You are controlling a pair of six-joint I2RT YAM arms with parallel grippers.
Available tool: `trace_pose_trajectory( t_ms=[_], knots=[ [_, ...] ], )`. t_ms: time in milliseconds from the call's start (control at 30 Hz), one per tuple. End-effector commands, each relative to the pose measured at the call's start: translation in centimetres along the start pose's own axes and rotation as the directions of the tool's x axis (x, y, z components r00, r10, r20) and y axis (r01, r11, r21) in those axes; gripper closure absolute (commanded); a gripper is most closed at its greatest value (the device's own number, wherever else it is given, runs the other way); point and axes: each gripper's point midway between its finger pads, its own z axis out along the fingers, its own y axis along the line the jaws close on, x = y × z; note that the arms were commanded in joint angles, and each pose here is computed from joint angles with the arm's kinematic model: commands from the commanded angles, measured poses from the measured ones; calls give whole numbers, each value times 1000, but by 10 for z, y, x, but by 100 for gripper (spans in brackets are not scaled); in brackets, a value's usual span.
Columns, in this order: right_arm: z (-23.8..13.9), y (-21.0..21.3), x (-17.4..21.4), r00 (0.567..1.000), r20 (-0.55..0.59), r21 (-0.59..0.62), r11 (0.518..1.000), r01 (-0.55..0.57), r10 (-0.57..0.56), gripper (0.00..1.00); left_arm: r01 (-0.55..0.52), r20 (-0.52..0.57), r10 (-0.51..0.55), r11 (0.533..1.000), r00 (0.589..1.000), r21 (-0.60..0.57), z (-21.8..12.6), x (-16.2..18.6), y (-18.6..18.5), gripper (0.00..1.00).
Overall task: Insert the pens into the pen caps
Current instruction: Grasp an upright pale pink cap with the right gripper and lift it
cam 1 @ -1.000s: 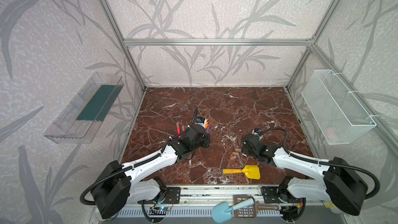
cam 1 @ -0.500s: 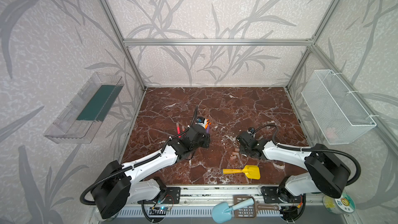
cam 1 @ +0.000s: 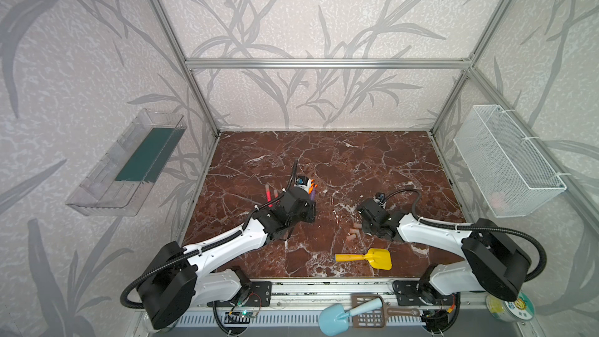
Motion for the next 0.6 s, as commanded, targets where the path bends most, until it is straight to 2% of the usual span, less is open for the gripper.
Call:
trace_pose_trajectory(
  t_ms=[0,333,567],
  knots=[
    [-6,-11,-1,1000,18,17,1000,-26,26,86,0,15,0,1000,1000,1,-1,-3,0,100],
    [-47,7,-34,987,127,-134,988,-80,97,87,-1,-21,2,997,1000,75,5,2,-15,100],
    [-87,49,-66,969,187,-357,930,-89,164,87,3,-59,6,988,998,155,11,7,-30,100]
  ],
)
